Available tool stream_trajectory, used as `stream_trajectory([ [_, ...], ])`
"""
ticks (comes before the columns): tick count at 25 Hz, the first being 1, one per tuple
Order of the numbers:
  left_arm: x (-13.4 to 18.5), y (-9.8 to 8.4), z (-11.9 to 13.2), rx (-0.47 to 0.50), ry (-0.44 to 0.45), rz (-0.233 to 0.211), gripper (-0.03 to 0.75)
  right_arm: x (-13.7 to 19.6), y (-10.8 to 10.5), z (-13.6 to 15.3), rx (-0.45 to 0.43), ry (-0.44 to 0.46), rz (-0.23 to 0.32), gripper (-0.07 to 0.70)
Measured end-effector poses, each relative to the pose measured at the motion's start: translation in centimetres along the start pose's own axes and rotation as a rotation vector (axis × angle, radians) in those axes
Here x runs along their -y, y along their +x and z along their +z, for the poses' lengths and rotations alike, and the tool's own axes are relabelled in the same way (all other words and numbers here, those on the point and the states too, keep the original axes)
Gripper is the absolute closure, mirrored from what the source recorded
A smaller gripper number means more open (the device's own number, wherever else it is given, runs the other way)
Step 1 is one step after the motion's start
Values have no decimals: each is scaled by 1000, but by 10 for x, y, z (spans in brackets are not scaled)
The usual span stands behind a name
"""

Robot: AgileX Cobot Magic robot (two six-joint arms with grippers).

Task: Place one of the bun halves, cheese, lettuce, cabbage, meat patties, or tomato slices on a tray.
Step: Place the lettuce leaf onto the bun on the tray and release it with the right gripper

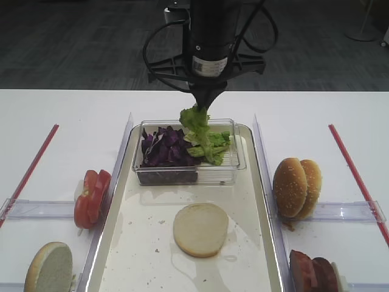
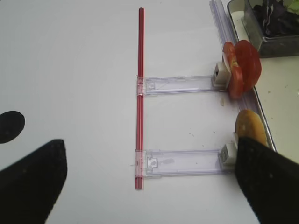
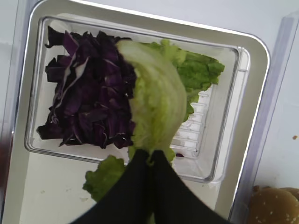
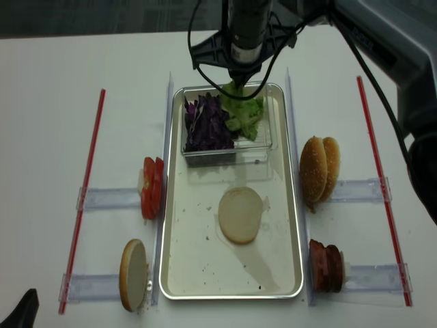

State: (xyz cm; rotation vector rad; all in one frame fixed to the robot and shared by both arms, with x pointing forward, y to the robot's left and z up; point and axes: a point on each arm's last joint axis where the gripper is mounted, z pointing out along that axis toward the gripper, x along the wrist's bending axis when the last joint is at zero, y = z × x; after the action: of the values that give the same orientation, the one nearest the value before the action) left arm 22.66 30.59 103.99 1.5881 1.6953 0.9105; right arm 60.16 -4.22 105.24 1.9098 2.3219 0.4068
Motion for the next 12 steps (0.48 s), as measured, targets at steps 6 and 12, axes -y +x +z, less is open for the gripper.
stream_trajectory([
  [6, 0, 0, 0, 0, 0, 0, 44, 18, 3, 2, 19, 42, -11, 586],
  [12, 0, 0, 0, 0, -2, 0, 44, 32, 8, -5, 29, 50, -21, 586],
])
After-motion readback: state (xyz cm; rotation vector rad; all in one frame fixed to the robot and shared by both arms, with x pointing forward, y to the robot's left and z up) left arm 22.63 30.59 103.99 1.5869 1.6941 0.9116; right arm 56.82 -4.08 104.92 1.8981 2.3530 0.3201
